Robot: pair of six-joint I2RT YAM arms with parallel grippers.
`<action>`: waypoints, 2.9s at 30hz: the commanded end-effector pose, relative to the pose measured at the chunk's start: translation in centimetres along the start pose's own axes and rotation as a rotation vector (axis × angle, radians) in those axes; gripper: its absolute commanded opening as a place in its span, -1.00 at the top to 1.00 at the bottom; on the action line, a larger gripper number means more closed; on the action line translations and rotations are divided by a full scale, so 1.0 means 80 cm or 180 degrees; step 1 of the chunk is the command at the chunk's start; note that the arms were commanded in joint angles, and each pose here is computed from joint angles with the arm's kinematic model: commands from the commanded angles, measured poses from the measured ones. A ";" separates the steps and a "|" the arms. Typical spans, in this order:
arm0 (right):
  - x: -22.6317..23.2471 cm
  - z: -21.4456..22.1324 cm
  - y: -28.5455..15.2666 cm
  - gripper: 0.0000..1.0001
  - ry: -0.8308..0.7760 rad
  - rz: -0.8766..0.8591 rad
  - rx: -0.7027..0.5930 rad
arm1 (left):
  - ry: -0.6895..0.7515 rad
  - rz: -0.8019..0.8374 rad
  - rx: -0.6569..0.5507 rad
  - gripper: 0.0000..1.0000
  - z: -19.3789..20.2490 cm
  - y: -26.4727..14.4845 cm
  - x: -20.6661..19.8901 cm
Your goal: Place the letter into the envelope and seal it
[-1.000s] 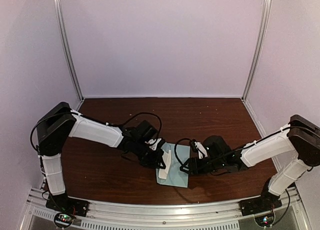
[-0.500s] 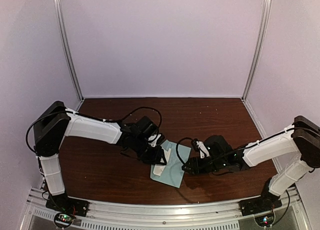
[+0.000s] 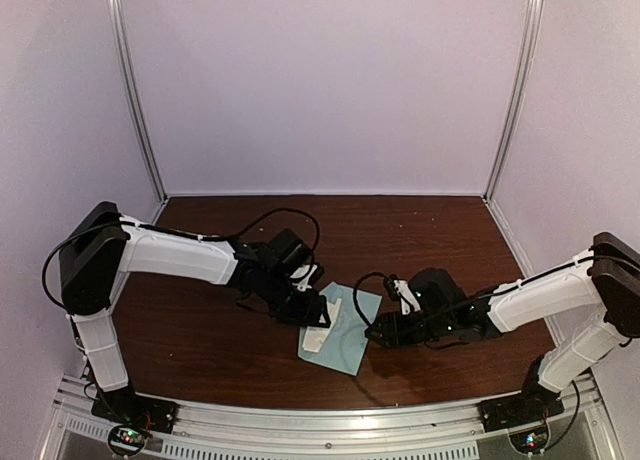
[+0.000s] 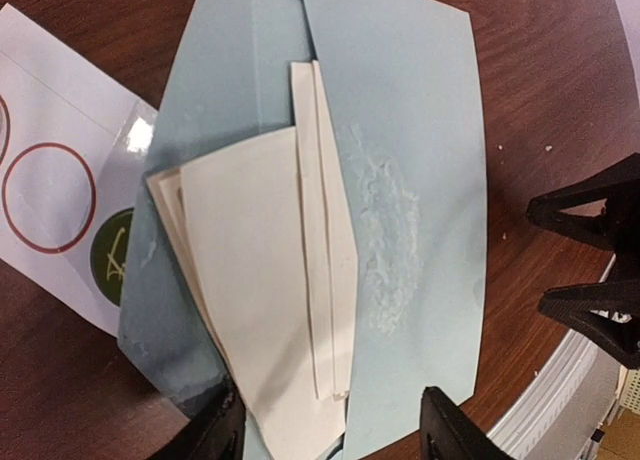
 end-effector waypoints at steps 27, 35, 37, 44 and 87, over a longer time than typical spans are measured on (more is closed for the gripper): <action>0.000 -0.011 0.025 -0.05 0.0091 0.0050 -0.0062 | 0.0338 -0.0590 -0.0186 0.23 -0.025 0.013 0.033; 0.001 -0.012 0.030 -0.03 0.0095 0.0059 -0.0040 | 0.0380 -0.0606 -0.0204 0.25 -0.027 0.019 0.035; 0.000 -0.012 0.031 -0.04 0.0096 0.0063 -0.0032 | 0.0379 -0.0551 -0.0206 0.34 -0.027 0.021 0.032; 0.000 -0.012 0.036 0.01 0.0099 0.0070 -0.0014 | 0.0401 -0.0508 -0.0184 0.63 -0.028 0.027 0.030; -0.008 -0.022 0.042 0.06 0.0029 0.0215 -0.0010 | 0.0452 0.0044 0.0042 0.93 -0.005 0.064 0.003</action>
Point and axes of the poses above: each gripper's point midway between its finger pads, its own y axis out along the fingers, its own x axis along the line the jaws close on, z = x × y, the point moved 1 cm from there along -y, back along the fingers
